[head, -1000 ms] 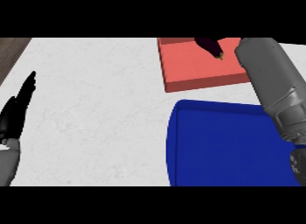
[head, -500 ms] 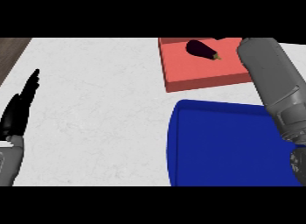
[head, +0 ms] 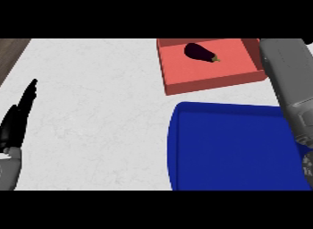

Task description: Pick the eggplant from the tray and place it in the cardboard box

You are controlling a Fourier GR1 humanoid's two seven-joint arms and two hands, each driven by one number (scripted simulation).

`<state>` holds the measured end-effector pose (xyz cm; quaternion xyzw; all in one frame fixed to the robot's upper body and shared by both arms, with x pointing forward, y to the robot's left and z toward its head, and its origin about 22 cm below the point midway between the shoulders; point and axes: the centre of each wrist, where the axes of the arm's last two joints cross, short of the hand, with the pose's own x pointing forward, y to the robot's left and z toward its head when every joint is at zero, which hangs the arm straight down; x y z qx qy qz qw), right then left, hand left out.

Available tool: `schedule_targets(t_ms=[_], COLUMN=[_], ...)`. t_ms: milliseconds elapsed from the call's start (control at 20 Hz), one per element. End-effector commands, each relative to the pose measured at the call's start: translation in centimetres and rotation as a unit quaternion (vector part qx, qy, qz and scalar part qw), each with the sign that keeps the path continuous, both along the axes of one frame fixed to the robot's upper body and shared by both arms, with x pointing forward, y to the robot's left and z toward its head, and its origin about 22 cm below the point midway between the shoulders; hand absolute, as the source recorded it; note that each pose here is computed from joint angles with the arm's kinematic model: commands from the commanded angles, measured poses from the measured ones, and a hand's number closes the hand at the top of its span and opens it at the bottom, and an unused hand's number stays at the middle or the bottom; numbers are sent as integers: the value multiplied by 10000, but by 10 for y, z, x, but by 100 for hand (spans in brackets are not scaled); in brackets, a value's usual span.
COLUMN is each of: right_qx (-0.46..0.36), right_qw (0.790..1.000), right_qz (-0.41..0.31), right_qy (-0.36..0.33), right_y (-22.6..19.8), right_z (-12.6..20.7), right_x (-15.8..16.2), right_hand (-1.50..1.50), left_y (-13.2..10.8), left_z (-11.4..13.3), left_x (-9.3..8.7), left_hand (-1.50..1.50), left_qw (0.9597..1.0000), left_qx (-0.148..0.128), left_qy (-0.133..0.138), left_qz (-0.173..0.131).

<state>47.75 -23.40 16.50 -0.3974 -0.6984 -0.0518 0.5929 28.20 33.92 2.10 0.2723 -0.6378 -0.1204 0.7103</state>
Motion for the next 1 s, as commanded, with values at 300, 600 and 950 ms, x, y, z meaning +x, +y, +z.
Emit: schedule_targets(t_ms=[300, 600, 950], right_qx=[331, 329, 97], right_qw=[9990, 9991, 9992], right_qz=[-187, -218, 130], right_qy=[-219, -168, 377], right_y=[-94, -156, -181], right_z=[-16, -32, -49], right_x=[-22, -55, -94], right_hand=[-150, -150, -150], left_y=[9, 31, 29], left_z=[-10, -5, -7], left_x=[-16, -31, -27], left_hand=[0, 0, 0], left_qw=[9993, 9987, 9989], left_qx=[-88, -10, 15], left_qy=[94, 209, 142], left_qz=[357, 461, 443])
